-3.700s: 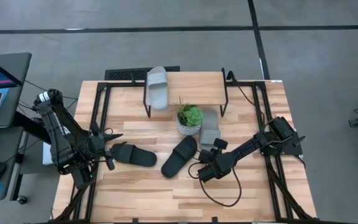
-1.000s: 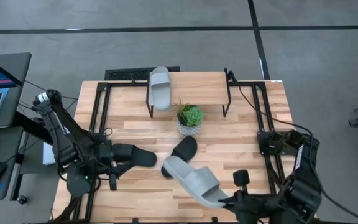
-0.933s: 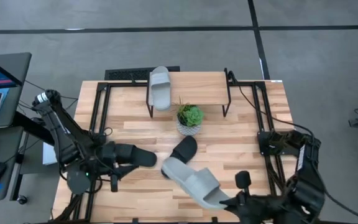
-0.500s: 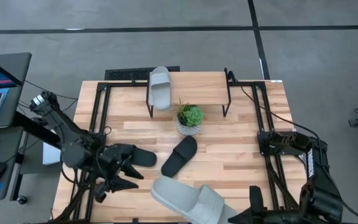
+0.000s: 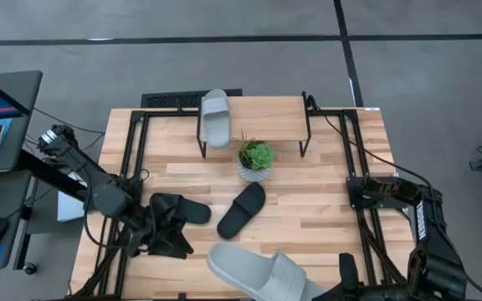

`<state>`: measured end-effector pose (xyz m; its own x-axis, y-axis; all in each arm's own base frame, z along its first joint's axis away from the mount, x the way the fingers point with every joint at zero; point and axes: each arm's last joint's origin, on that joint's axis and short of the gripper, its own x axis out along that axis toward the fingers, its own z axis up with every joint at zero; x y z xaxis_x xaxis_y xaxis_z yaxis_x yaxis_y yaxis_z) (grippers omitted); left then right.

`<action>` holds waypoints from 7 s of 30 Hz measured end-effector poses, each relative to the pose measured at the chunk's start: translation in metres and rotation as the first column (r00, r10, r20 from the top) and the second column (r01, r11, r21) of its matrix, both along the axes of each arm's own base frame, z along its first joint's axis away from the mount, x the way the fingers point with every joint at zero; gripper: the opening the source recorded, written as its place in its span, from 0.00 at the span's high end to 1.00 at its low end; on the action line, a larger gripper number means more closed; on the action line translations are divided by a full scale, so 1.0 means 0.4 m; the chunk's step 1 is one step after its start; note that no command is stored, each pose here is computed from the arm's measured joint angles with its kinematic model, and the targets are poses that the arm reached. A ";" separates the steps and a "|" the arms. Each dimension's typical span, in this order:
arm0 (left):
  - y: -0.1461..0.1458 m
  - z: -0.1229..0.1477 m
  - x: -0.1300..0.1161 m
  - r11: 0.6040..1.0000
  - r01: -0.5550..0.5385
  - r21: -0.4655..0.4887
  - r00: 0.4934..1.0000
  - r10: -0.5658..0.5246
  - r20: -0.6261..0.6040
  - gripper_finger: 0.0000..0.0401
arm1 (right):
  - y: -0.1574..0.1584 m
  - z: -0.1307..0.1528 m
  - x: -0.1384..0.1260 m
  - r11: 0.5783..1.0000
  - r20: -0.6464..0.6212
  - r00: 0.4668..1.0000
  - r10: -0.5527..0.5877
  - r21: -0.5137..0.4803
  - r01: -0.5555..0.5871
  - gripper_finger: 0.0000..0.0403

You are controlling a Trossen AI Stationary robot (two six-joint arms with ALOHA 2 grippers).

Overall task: Pick and place slides into the shelf
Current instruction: Put the gray slide on the shelf

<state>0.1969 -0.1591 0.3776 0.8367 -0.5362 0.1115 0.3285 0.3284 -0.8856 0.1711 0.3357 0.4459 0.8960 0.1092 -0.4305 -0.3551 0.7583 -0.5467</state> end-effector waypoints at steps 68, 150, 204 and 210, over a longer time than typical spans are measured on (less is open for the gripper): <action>0.059 0.106 0.023 0.231 -0.532 0.815 0.797 -0.189 0.574 0.65 | -0.030 -0.005 0.114 0.975 -0.138 0.985 0.101 0.213 -0.070 0.97; -0.077 0.211 0.210 -0.032 -0.529 0.848 0.677 -0.618 0.399 0.66 | -0.142 0.011 0.280 0.977 -0.097 0.984 0.148 0.171 -0.130 0.98; -0.019 0.196 0.239 -0.238 -0.401 0.885 0.913 -0.183 0.364 1.00 | -0.288 0.068 0.062 0.790 -0.226 0.860 -0.457 0.343 0.509 0.35; 0.037 0.207 0.262 -0.307 -0.374 0.875 0.907 0.076 0.415 1.00 | -0.302 0.070 0.042 0.721 -0.236 0.832 -0.503 0.417 0.554 0.35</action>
<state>0.3016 -0.1442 0.4604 0.9811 0.1219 -0.1502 0.0037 0.7645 0.6446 0.1880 0.2149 0.4740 0.8228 -0.1661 -0.5435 0.1463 0.9860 -0.0798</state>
